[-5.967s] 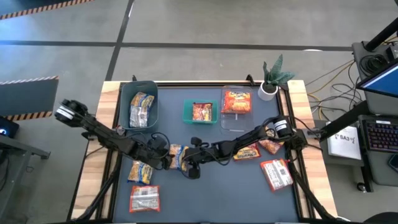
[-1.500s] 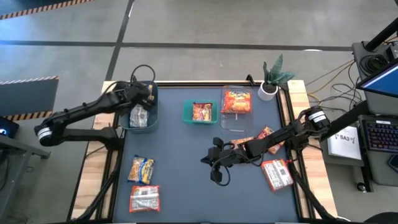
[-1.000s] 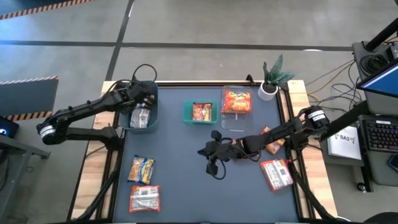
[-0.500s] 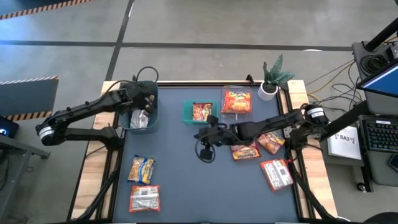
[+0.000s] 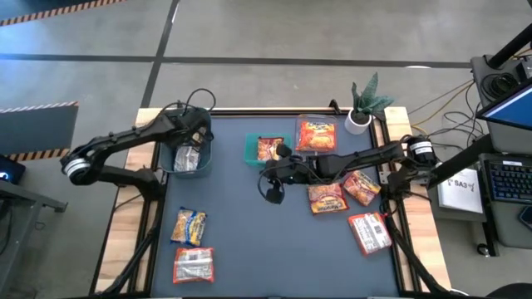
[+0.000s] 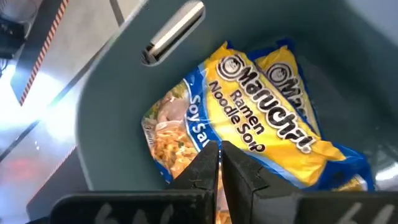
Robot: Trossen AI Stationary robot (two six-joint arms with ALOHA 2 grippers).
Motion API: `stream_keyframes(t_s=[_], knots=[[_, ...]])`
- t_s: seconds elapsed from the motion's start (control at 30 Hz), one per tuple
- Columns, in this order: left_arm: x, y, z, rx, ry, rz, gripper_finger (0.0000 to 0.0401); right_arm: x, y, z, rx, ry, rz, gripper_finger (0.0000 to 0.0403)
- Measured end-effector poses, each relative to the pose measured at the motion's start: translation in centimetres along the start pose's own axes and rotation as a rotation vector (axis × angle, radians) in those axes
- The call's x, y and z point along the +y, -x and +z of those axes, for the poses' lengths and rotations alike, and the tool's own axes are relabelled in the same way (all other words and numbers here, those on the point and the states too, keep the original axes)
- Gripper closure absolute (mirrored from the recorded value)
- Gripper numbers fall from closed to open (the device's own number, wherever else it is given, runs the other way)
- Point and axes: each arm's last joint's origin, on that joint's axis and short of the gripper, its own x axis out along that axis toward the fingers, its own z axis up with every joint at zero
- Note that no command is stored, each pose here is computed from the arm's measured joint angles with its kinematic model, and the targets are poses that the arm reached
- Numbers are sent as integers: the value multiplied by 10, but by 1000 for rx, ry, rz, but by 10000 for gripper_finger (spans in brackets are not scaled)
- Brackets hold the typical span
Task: Sort Maruchan noodles
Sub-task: Put the top blue noodle pack into the dark blue bin
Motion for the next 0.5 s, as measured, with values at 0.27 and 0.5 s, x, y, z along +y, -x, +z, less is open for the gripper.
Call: stream_keyframes(t_s=[0.27,0.5], knots=[[-12,-17,3,67,-44,12,401,-1,-1,-1,3,15,-4,394],[-21,-23,7,68,-46,-104,401,-3,-1,-1,3,11,-8,394]])
